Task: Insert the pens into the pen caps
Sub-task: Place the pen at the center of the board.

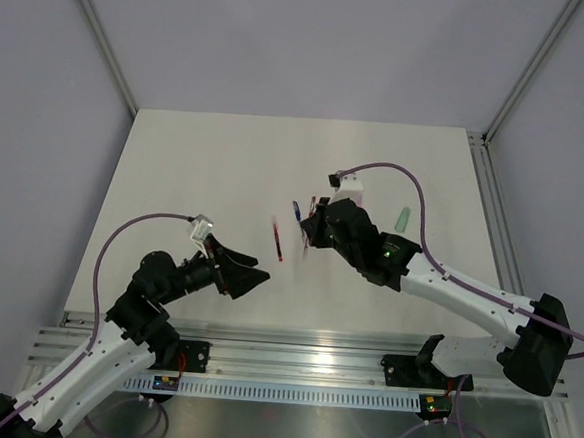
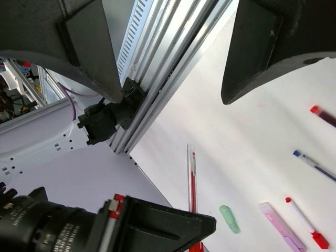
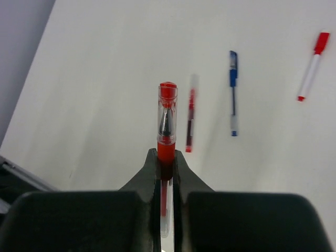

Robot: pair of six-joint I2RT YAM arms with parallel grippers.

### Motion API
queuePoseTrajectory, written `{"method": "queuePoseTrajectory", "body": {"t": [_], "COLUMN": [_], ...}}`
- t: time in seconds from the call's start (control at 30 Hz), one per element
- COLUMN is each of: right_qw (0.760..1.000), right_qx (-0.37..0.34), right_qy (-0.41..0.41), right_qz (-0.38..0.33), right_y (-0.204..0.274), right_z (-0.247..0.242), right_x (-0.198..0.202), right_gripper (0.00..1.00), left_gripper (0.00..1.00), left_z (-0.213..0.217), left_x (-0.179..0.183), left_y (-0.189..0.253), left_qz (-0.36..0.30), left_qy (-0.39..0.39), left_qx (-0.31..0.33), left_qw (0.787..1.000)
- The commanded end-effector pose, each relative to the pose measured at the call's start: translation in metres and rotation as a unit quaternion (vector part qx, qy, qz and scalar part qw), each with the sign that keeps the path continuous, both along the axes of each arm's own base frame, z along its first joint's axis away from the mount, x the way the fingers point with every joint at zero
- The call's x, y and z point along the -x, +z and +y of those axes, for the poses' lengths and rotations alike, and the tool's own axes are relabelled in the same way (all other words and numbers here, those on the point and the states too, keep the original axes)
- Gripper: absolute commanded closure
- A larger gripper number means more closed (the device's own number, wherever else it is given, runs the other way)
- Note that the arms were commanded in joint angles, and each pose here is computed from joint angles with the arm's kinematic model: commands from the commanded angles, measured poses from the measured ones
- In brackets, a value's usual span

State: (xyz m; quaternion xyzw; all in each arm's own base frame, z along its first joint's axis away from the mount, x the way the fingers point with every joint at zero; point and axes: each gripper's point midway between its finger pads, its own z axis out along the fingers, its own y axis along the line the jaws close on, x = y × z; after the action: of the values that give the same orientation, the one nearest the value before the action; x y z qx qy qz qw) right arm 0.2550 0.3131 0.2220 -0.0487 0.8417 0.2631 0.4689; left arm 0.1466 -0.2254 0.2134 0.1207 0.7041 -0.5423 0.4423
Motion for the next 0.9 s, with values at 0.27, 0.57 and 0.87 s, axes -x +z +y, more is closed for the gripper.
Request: {"method": "queuePoseTrajectory", "body": {"t": [0.27, 0.57, 0.87], "right_qw": [0.99, 0.979, 0.97], "right_qx": [0.106, 0.135, 0.154], "right_qy": [-0.01, 0.013, 0.015], "right_qz": [0.096, 0.153, 0.188], "right_y": [-0.112, -0.158, -0.186], "right_z": [-0.06, -0.044, -0.035], "right_x": [-0.051, -0.121, -0.148], "right_gripper": [1.0, 1.0, 0.88], "left_gripper": [0.02, 0.01, 0.01], "left_z": [0.053, 0.087, 0.085], "left_x": [0.02, 0.014, 0.01], "left_y": [0.051, 0.048, 0.043], "left_qz": [-0.043, -0.076, -0.07], "left_qy": [0.084, 0.153, 0.152], "left_qx": [-0.06, -0.128, -0.138], "left_qw": [0.994, 0.977, 0.976]}}
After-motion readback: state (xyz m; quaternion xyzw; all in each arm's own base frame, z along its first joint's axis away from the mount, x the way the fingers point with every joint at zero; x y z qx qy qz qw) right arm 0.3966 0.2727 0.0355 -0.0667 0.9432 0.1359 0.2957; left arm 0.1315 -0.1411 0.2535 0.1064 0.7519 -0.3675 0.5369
